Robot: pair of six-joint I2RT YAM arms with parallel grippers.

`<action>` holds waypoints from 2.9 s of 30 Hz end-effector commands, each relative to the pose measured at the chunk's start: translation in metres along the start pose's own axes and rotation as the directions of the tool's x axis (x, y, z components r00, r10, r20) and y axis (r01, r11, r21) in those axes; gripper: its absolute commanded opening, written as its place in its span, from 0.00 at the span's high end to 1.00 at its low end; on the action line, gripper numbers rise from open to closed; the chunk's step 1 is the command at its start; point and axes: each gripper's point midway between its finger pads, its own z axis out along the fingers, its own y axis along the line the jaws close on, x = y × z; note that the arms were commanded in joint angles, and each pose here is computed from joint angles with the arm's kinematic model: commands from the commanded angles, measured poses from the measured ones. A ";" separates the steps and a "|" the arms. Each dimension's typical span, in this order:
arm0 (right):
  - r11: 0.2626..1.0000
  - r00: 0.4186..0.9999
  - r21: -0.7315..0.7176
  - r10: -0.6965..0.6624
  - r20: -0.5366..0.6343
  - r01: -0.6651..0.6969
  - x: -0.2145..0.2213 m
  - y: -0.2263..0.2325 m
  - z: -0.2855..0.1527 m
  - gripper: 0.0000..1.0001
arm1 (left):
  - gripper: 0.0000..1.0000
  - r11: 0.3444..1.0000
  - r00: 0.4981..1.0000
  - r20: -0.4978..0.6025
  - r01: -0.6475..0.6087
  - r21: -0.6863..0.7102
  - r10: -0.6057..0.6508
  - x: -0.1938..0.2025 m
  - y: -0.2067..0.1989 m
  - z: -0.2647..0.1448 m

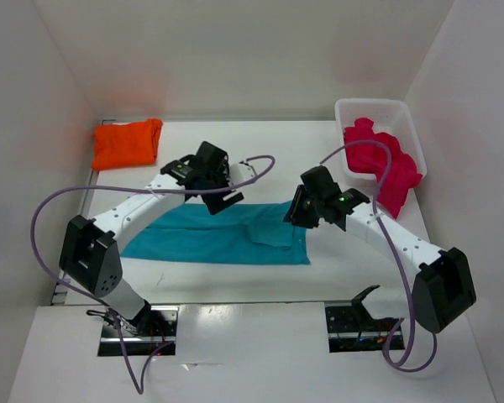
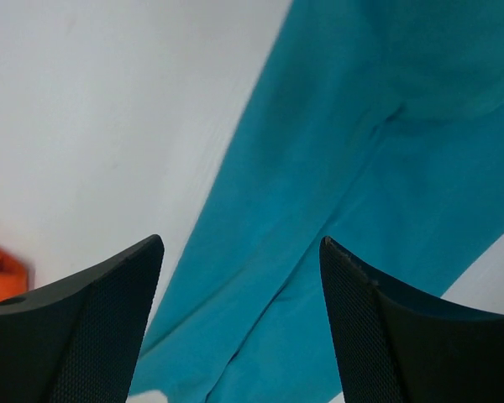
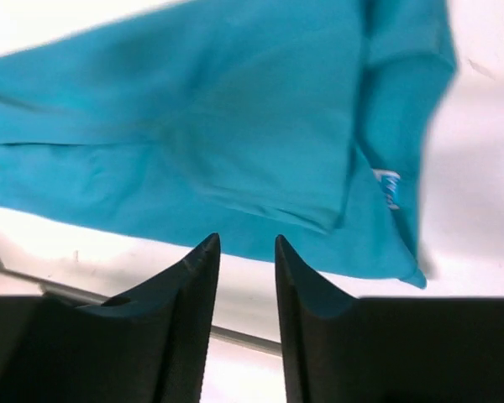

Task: Fold and stack the t-shirts
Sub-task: Fold the other side of the tshirt into a rectangle

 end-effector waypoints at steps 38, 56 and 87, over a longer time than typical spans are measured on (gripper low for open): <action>0.984 0.974 0.137 0.135 -0.181 -0.111 0.051 -0.042 0.024 1.00 | 0.17 0.995 0.982 -0.167 0.079 -0.063 -0.089 0.047 -0.031 0.053; 0.945 0.965 0.229 0.253 -0.065 -0.232 0.057 -0.069 0.001 0.15 | 0.13 0.734 0.864 -0.101 0.352 -0.581 -0.494 0.161 0.126 -0.036; 0.928 0.969 0.308 0.238 -0.064 -0.208 0.060 -0.090 0.038 0.16 | 0.12 0.942 0.894 -0.298 0.311 -0.127 -0.335 0.263 0.072 -0.044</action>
